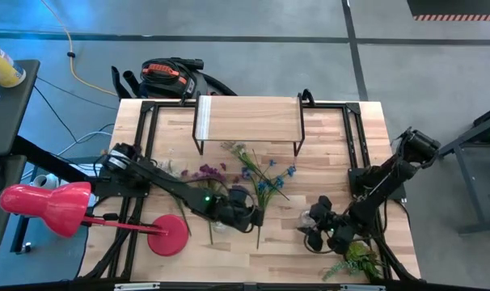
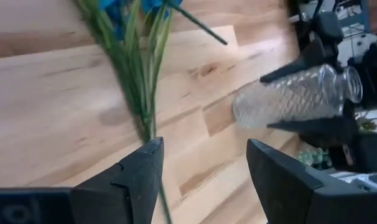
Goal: Pick and place flowers into a vace then onto a shelf
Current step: Put the blue flowers into the right transparent vase
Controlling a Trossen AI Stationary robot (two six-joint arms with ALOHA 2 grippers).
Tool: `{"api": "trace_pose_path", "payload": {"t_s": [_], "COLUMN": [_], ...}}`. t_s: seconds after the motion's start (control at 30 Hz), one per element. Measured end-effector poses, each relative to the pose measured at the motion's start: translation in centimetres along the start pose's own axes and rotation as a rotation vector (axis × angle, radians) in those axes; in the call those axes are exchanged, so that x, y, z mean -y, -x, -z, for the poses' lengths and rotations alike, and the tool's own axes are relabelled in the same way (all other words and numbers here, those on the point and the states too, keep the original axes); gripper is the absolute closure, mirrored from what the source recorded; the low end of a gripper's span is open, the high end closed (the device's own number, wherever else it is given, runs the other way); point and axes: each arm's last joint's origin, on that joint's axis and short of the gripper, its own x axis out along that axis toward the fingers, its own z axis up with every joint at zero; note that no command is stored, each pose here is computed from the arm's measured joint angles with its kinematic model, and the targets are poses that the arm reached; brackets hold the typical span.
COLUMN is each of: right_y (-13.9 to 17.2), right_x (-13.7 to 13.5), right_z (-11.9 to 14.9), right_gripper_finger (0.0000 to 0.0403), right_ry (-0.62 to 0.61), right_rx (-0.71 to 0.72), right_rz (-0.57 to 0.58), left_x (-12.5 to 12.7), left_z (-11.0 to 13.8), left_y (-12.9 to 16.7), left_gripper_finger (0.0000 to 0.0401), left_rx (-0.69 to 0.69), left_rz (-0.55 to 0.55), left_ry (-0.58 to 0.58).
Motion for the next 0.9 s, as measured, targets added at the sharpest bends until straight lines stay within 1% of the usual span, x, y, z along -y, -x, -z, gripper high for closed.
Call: {"api": "trace_pose_path", "payload": {"t_s": [0.13,0.37,0.47,0.53,0.57,0.67,0.73,0.77,0.83,0.9], "right_y": [0.1,0.0,0.1,0.1,0.1,0.1,0.1,0.1,0.2,0.2], "right_x": [0.0,0.2,0.4,0.6,0.7,0.7,0.8,0.8,0.8,0.8], "right_z": [0.2,0.1,0.1,0.1,0.2,0.2,0.2,0.2,0.2,0.1], "right_gripper_finger": [0.014,0.014,0.0139,0.0139,0.0139,0.0139,0.0139,0.0139,0.0139,0.0139], "right_ry": [0.02,0.073,0.069,0.059,0.059,0.061,0.061,0.061,0.048,0.044], "right_rx": [0.016,0.013,0.005,-0.002,-0.004,-0.007,-0.011,-0.013,-0.016,-0.017], "right_rz": [0.003,0.016,0.037,0.053,0.06,0.067,0.068,0.071,0.069,0.068], "left_x": [0.4,1.1,1.0,1.0,0.8,0.5,0.2,0.4,0.2,0.7], "left_z": [-1.6,-4.3,-5.1,-5.3,-5.4,-5.4,-5.4,-5.3,-5.3,-5.3], "left_y": [-1.2,-1.6,-2.0,-2.8,-3.1,-4.6,-5.5,-6.0,-6.5,-6.9], "left_gripper_finger": [0.0145,0.0158,0.0165,0.0167,0.0167,0.0167,0.0167,0.0167,0.0167,0.0167], "left_rx": [-0.013,0.016,0.025,0.014,0.004,-0.068,-0.115,-0.134,-0.162,-0.169], "left_rz": [-0.053,-0.062,-0.073,-0.063,-0.075,-0.096,-0.131,-0.12,-0.151,-0.147], "left_ry": [-0.039,-0.088,-0.077,-0.054,-0.051,-0.04,-0.045,-0.04,-0.046,-0.049]}}
